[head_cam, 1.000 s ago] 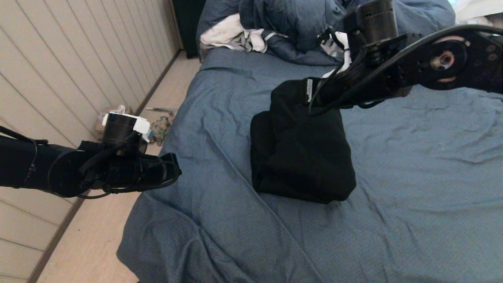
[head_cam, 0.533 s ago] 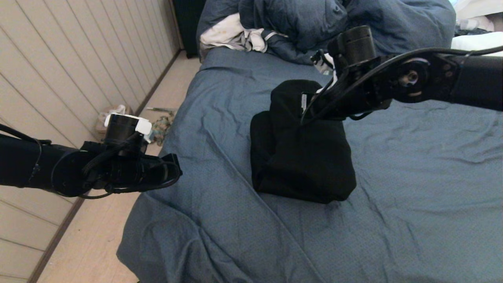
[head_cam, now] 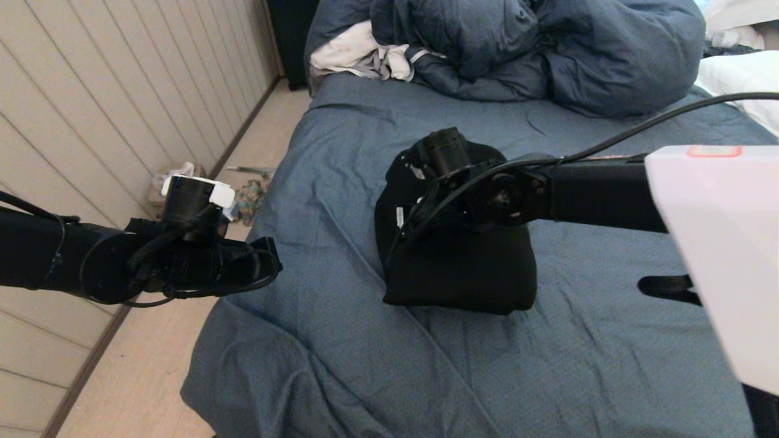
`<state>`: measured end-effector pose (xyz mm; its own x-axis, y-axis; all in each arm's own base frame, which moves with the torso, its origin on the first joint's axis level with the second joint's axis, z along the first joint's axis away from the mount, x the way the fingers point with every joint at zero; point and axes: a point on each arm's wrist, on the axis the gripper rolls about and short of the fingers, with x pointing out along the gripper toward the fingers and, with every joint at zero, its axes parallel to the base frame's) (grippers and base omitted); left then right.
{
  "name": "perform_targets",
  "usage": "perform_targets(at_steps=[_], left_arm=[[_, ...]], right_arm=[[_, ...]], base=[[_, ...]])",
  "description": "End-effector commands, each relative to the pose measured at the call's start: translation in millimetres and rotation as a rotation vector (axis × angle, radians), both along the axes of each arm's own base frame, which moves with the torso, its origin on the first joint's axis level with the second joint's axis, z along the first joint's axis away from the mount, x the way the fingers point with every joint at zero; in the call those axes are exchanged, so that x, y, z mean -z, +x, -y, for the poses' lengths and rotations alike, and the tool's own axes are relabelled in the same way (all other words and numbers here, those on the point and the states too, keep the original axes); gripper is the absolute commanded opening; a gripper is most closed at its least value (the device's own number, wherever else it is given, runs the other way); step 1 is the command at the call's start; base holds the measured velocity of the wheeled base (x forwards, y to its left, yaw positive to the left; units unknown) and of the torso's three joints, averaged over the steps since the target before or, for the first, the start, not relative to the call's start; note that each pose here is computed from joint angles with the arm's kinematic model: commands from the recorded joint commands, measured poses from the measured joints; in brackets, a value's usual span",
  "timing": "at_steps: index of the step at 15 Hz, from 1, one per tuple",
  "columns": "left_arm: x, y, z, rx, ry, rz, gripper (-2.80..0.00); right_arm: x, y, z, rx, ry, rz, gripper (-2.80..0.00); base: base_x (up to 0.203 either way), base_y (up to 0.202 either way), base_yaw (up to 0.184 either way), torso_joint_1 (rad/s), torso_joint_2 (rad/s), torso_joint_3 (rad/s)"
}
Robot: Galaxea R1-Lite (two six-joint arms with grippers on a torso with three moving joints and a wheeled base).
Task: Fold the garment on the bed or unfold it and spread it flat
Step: Fold the black sweatshirt
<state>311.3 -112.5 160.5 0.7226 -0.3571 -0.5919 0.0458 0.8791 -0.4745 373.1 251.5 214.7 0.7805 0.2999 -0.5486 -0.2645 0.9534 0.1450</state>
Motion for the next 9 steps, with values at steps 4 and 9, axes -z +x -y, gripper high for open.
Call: perform_targets(at_steps=[4,9], left_arm=[[1.7,1.2,0.5,-0.002,-0.001,-0.004,-2.8],[4.6,2.9,1.0,-0.002,0.003,-0.012,-2.8]], right_arm=[[-1.3,1.7,-3.3,0.004,0.017,0.031,-2.8],[-95.7,-31.7,52.6,0.064,0.124,0.226,-2.8]], base=[[0.0,0.0,0.0,0.0,0.0,0.0],[0.0,0.0,0.0,0.0,0.0,0.0]])
